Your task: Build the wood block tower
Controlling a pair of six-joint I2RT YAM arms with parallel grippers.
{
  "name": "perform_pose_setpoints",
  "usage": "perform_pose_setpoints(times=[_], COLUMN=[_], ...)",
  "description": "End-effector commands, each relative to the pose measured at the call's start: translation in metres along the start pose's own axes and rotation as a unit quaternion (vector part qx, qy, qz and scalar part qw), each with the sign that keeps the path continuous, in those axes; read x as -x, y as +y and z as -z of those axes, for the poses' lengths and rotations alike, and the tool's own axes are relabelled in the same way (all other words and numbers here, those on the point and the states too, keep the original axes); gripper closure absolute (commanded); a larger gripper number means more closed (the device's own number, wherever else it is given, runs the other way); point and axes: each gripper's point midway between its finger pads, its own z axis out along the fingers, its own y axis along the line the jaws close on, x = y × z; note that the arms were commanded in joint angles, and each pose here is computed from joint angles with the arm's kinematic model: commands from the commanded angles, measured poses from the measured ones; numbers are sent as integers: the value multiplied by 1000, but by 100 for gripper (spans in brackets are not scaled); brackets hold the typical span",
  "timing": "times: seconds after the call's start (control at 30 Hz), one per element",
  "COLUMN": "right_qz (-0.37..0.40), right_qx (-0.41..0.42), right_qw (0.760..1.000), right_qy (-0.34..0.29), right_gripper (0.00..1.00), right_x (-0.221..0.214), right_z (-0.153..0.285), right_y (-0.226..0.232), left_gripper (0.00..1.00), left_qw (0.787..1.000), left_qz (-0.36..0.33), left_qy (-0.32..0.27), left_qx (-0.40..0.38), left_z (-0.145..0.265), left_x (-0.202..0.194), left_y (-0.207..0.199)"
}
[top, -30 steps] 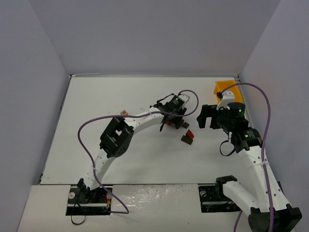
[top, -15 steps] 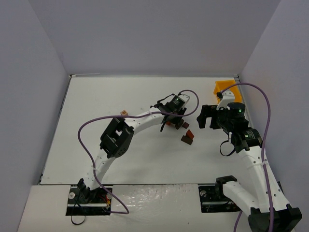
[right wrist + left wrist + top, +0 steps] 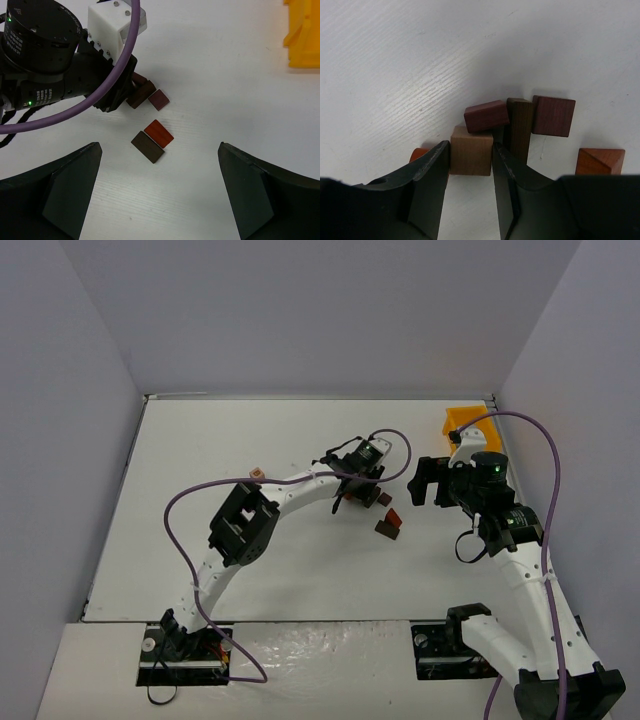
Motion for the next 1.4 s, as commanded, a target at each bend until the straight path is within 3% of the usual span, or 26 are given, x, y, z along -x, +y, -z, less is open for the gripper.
perform_pose_setpoints(times=[0.0, 0.43, 0.73, 1.1, 1.27, 1.37], right_qz=[8, 9, 16, 29, 32, 36], right_qx=[2, 3, 11, 30, 37, 43], right_qw=[999, 999, 999, 998, 998, 997], right_qy=[-44, -49, -50, -48, -44, -44], right_gripper=[0, 0, 0, 0, 0, 0], right_x=[26, 28, 29, 30, 28, 28], right_z=[7, 10, 10, 10, 9, 9], right_y=[4, 5, 7, 14, 16, 19], left_gripper=[73, 92, 100, 100, 100, 100], left_qw=[999, 993, 989, 994, 993, 994], left_qz=[5, -11, -35, -9, -66, -65], left_qy=[-49, -120, -139, -104, -83, -69], left_qx=[-13, -18, 23, 28, 57, 51], left_z=[21, 80, 155, 236, 242, 236], left_x=[39, 90, 98, 4, -35, -51], left_y=[-13, -14, 36, 163, 205, 228])
